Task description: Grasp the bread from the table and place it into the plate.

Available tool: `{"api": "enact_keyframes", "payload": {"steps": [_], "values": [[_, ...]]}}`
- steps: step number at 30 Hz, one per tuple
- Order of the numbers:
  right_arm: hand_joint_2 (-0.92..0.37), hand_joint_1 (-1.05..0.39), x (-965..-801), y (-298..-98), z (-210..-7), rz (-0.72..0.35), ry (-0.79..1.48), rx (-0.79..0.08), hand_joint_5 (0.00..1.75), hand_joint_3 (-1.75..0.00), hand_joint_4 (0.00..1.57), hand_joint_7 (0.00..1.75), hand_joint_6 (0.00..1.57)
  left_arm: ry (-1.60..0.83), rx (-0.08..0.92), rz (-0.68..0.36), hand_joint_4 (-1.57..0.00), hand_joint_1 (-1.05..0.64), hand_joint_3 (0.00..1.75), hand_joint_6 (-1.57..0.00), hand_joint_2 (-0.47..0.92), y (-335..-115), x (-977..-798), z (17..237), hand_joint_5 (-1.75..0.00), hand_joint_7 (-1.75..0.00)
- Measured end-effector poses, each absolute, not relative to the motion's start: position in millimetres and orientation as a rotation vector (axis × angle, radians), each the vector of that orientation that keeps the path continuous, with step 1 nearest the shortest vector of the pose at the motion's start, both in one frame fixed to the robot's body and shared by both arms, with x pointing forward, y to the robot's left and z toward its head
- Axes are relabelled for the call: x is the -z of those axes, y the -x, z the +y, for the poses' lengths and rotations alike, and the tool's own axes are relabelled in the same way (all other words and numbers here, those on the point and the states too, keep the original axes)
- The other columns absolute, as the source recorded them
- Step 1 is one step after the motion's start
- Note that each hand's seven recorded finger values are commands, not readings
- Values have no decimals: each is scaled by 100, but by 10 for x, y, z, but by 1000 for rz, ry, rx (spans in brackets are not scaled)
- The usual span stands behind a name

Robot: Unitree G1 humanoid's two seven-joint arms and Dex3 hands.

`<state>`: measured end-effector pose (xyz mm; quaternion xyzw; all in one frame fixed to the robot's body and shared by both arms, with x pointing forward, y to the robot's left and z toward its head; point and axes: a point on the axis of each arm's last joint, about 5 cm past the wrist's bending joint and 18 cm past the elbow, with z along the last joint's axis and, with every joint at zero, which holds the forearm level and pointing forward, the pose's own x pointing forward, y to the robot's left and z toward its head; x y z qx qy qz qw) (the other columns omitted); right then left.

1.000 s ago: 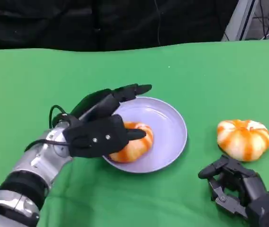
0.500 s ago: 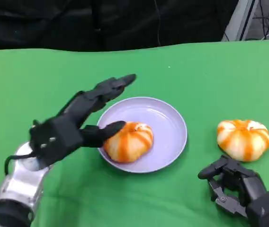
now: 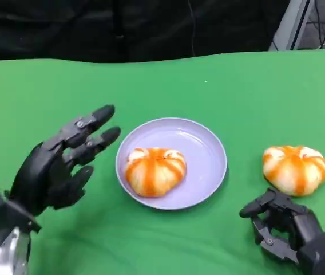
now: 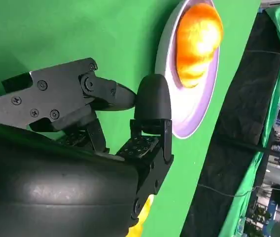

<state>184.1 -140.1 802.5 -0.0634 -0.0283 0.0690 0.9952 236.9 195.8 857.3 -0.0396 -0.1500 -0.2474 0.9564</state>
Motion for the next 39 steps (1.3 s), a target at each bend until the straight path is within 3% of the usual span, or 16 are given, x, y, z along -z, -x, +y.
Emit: {"api": "enact_keyframes", "payload": {"steps": [9,22,25,29,32,34,36,37,39], "values": [[-85,-16,-8023,-1838,-1408,-54,125,-140,175,-62,69,123,74,118,433,-269,-48,-96,53,-39,92,-2066,-8350,2080,-4,-2],[-86,-14,-8020,-1829,-1438,-47,111,-143,175,-62,69,123,74,163,333,-203,-53,-81,49,-46,92,-1835,-8124,2336,-2,-2],[-85,-16,-8019,-1828,-1443,-46,111,-140,175,-62,68,124,74,161,325,-198,-58,-59,46,-49,92,-1856,-8126,2369,-3,-2],[-85,-17,-8019,-1828,-1454,-46,115,-136,175,-62,69,123,75,150,323,-166,-60,-49,41,-50,92,-1873,-8116,2414,-3,-2],[-85,-15,-8020,-1830,-1460,-46,118,-136,175,-62,70,123,75,142,326,-153,-66,-14,21,-56,92,-1889,-8118,2429,-4,-2],[-85,-15,-8020,-1830,-1460,-46,118,-136,175,-62,70,123,75,133,329,-146,-68,-2,19,-57,92,-1906,-8126,2441,-3,-2],[-85,-16,-8020,-1830,-1461,-45,118,-136,175,-62,70,123,75,135,323,-142,-72,16,65,-63,78,-1916,-8127,2440,-1,-1],[-85,-16,-8019,-1830,-1461,-45,118,-137,175,-63,70,123,75,135,316,-137,-73,19,76,-64,74,-1921,-8126,2436,-1,-1],[-85,-16,-8019,-1831,-1462,-45,117,-138,175,-63,70,123,75,124,301,-129,-76,19,75,-70,83,-1928,-8127,2427,-1,-1]]}}
